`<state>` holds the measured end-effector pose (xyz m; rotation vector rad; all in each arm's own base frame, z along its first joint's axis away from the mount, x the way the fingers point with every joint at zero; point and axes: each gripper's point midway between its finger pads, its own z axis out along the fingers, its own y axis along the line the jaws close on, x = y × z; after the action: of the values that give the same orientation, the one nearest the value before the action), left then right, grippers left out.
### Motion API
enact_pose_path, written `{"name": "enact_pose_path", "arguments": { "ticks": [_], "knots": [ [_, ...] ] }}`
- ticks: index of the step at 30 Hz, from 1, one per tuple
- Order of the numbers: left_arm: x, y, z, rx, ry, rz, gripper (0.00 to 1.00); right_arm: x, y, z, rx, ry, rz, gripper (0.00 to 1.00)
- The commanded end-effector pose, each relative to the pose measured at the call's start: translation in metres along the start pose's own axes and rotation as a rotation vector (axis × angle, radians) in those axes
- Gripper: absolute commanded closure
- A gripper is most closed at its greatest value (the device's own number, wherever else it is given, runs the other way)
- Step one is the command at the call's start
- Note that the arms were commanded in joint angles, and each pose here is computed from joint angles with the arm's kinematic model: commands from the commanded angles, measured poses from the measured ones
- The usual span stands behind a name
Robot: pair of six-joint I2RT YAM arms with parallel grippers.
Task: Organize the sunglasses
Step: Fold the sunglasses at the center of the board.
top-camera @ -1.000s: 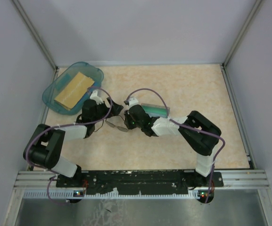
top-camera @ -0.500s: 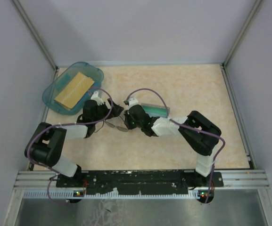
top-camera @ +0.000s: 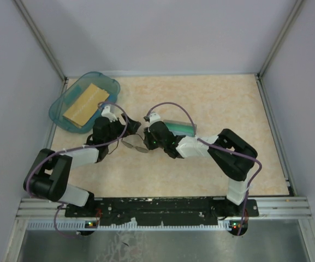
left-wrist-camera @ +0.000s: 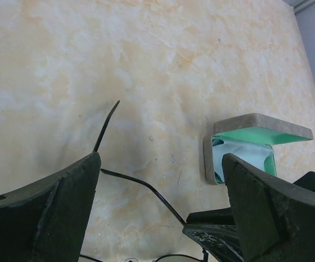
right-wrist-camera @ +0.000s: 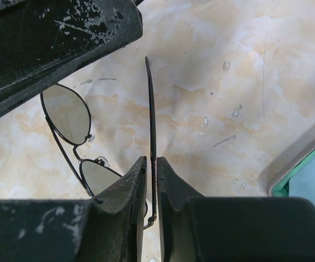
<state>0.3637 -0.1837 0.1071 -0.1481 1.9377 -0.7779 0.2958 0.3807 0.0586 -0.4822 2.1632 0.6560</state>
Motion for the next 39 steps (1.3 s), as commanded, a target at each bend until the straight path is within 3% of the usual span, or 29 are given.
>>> {"name": "enact_pose_path", "arguments": {
  "ticks": [1, 39],
  "knots": [
    [0.001, 0.015, 0.001, -0.05, -0.011, 0.008, 0.02, -0.03, 0.016, -0.01, -0.047, -0.088, -0.015, 0.86],
    [0.016, -0.005, 0.01, 0.086, 0.08, -0.019, 0.03, -0.024, 0.022, -0.002, -0.077, -0.065, -0.033, 0.87]
  ]
}}
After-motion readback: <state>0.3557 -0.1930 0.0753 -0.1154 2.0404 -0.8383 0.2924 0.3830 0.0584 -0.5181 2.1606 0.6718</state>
